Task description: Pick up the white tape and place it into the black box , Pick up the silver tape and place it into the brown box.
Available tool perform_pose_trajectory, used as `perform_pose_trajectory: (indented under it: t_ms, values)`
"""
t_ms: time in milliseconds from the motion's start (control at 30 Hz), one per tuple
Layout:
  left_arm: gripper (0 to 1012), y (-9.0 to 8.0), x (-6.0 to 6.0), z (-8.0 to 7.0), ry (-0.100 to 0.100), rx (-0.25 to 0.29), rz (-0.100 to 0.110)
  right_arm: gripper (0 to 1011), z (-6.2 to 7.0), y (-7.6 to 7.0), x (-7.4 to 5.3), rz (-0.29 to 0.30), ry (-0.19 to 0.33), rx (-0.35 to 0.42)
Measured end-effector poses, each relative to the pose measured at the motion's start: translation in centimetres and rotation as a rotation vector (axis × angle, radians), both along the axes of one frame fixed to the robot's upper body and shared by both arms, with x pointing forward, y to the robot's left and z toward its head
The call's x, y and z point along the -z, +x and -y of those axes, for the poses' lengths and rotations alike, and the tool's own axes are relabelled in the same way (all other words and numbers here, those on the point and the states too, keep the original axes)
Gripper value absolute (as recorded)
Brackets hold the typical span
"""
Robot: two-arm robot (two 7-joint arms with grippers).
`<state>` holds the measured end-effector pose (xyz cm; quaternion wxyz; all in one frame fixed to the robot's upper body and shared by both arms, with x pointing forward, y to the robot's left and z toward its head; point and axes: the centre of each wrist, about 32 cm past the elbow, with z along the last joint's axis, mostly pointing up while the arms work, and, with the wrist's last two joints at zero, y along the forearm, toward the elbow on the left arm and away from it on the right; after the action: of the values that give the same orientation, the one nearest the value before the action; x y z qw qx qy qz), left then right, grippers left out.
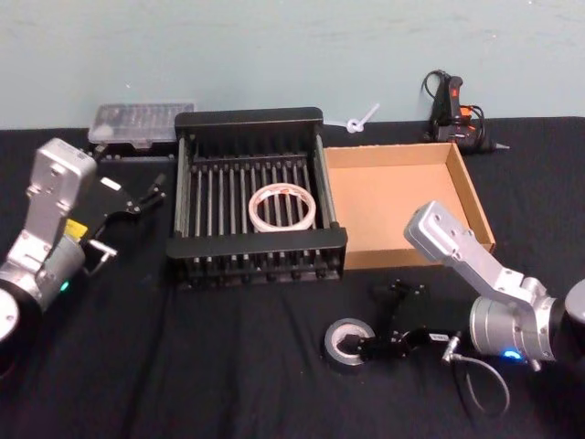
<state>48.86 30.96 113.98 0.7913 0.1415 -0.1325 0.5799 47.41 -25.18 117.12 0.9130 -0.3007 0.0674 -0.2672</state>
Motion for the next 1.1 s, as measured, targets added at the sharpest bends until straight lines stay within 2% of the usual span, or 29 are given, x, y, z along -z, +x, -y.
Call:
perform_pose_trajectory:
  t_ms: [333,567,600,700,800,867,900,967,1000,1100]
  values:
    - [1001,0.00,0.00,0.00,0.000,0.000,0.000,978,0.01,-0.02,-0.01,0.000,0.000,-0.001]
    - [1001,0.00,0.00,0.00,0.000,0.000,0.000,811,0.02,-0.01,-0.03,0.001,0.000,-0.001]
    - [1001,0.00,0.00,0.00,0.000,0.000,0.000,759,0.02,-0.01,-0.04,0.001,0.001,-0.001]
    - [1001,0.00,0.00,0.00,0.000,0.000,0.000,705,0.02,-0.01,-0.05,0.002,0.001,-0.001]
    - [1001,0.00,0.00,0.00,0.000,0.000,0.000,578,0.03,-0.01,-0.06,0.002,0.001,-0.001]
    - [1001,0.00,0.00,0.00,0.000,0.000,0.000,539,0.02,-0.01,-0.06,0.002,0.001,-0.001]
    - [1001,0.00,0.00,0.00,0.000,0.000,0.000,478,0.02,-0.01,-0.06,0.002,0.001,-0.001]
    - [1001,0.00,0.00,0.00,0.000,0.000,0.000,446,0.02,-0.01,-0.06,0.002,0.001,-0.001]
    - [1001,0.00,0.00,0.00,0.000,0.000,0.000,374,0.02,-0.01,-0.06,0.002,0.001,-0.001]
    - [1002,0.00,0.00,0.00,0.000,0.000,0.000,316,0.02,-0.01,-0.06,0.002,0.001,-0.001]
